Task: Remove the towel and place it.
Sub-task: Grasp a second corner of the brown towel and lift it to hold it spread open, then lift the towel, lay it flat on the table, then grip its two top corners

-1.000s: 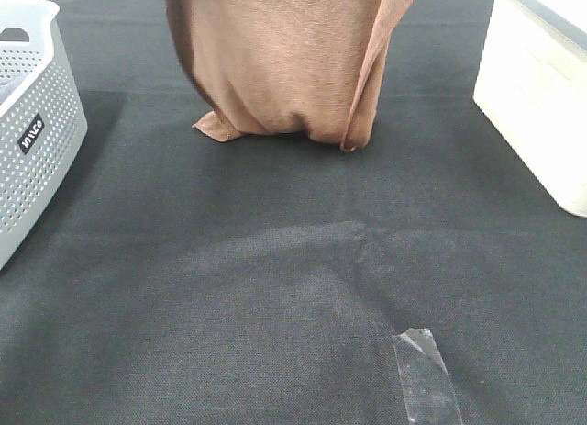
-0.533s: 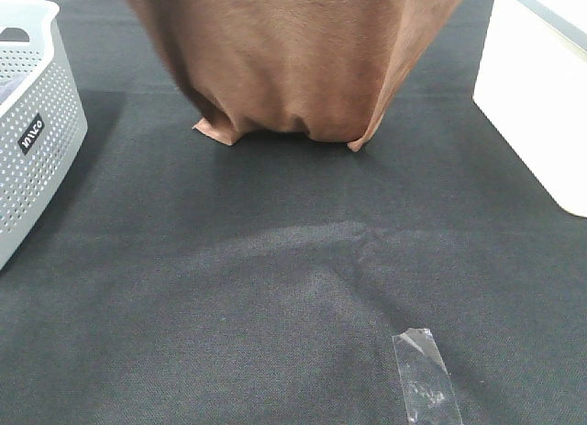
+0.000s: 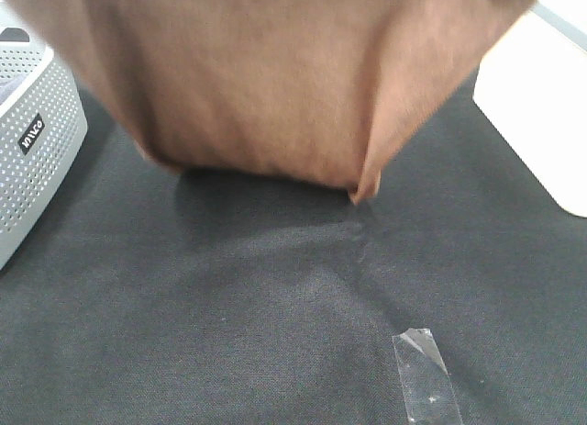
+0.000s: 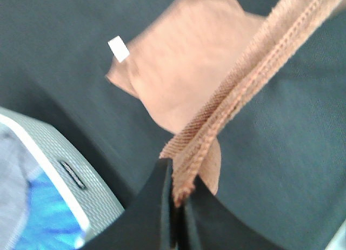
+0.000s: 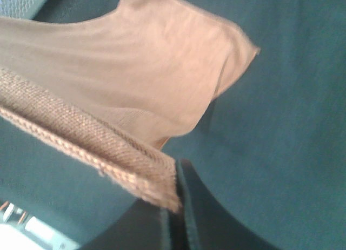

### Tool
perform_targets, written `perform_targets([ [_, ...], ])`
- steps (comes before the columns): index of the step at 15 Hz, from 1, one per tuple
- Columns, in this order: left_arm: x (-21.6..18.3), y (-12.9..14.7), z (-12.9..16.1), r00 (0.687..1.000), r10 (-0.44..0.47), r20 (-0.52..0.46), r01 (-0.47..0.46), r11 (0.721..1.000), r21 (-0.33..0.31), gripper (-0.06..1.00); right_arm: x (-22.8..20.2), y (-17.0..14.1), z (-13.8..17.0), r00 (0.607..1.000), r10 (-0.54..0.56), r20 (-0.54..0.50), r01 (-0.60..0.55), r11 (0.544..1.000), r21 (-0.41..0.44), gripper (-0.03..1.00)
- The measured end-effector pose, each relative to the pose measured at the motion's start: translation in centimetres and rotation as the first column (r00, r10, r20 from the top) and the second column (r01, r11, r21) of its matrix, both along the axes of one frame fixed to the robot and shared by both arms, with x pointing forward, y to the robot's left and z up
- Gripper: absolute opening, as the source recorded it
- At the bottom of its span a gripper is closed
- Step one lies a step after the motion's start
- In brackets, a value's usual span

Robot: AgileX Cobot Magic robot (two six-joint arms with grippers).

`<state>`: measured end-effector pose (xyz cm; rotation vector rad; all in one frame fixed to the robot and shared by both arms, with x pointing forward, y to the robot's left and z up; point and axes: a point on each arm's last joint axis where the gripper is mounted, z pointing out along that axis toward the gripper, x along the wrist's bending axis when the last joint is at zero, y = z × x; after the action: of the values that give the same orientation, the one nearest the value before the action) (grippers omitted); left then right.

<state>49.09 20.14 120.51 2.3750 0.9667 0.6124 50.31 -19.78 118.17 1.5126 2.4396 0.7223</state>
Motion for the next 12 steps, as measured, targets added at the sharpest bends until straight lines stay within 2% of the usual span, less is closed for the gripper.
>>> perform_targets([
  [3, -0.2, 0.0, -2.3, 0.998, -0.008, -0.069, 0.010, 1.000, 0.025, 0.00, -0.6, -0.2, -1.9, 0.998, 0.003, -0.059, -0.004, 1.000, -0.030, 0.00],
  [5, -0.7, -0.1, -3.1, 0.995, -0.019, -0.096, 0.020, 1.000, 0.006, 0.00, -1.8, -0.8, -2.1, 0.999, 0.004, -0.046, -0.007, 0.998, -0.068, 0.00],
  [8, -1.5, -0.6, -4.1, 0.988, -0.022, -0.155, 0.012, 0.998, -0.065, 0.00, -3.1, -1.6, -3.0, 0.999, -0.004, -0.051, -0.002, 0.993, -0.118, 0.00],
  [12, -2.5, -1.0, -9.2, 0.937, -0.031, -0.349, -0.005, 0.995, -0.102, 0.00, -4.8, -2.2, -5.9, 0.990, -0.008, -0.141, -0.013, 0.989, -0.149, 0.00],
])
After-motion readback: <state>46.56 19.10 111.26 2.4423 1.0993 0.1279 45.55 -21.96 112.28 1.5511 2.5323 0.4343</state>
